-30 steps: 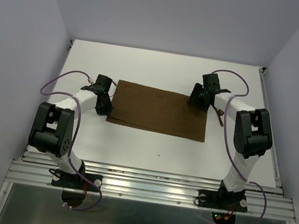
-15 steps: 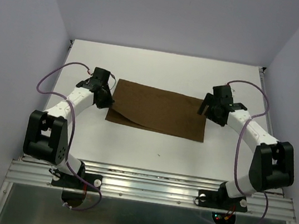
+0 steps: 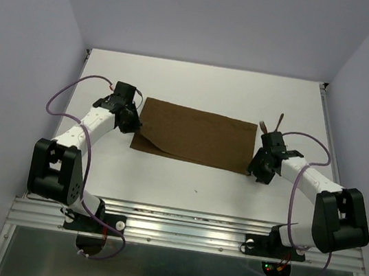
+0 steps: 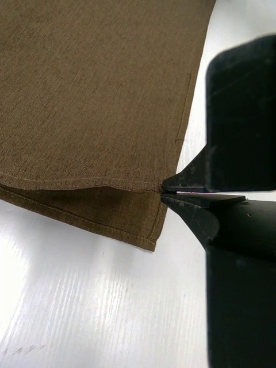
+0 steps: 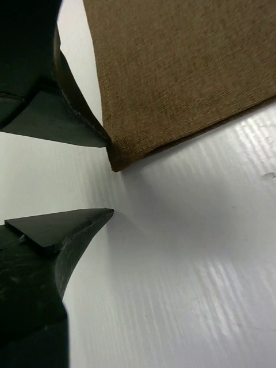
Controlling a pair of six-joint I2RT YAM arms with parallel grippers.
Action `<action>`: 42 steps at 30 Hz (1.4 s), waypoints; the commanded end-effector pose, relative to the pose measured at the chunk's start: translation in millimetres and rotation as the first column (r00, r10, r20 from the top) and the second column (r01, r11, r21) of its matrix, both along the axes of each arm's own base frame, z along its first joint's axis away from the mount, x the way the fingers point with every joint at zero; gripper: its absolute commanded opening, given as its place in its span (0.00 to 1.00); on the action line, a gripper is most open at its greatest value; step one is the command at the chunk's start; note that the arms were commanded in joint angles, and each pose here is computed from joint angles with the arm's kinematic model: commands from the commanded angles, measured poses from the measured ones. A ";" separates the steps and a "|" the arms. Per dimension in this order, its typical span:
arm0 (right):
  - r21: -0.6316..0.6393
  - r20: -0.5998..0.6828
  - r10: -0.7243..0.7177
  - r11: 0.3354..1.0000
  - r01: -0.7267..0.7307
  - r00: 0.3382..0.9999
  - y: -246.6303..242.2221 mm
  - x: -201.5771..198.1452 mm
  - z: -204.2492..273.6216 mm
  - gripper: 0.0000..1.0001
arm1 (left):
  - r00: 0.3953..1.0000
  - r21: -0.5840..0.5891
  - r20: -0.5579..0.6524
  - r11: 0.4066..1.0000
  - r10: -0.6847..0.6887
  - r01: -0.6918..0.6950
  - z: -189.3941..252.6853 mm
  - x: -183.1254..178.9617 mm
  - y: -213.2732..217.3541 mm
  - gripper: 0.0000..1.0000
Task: Fold the napkin into a case and place the utensils inside
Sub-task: Pick up the rectangle-folded napkin from the center of the board.
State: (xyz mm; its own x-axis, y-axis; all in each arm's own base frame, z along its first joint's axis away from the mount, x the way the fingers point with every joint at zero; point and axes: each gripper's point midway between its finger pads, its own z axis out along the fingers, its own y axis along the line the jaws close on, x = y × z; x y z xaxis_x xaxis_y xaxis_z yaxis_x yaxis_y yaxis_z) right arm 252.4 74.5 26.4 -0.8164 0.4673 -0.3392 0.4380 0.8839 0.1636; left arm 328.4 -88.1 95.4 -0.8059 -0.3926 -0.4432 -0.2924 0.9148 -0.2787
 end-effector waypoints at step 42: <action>0.046 0.128 -0.069 0.997 0.063 0.989 4.6 29.0 15.7 0.11 | 0.998 0.006 0.028 0.999 -0.051 0.051 3.5 7.6 -11.4 0.00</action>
State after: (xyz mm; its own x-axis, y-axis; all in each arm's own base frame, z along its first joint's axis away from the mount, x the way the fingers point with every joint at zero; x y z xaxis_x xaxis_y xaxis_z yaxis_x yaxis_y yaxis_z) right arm 260.4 79.4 21.8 -0.7757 0.5232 -0.3528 0.4761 0.8522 0.2169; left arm 328.1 -97.0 91.0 -0.8211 -0.3684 -0.4358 -0.2651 0.9225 -0.2804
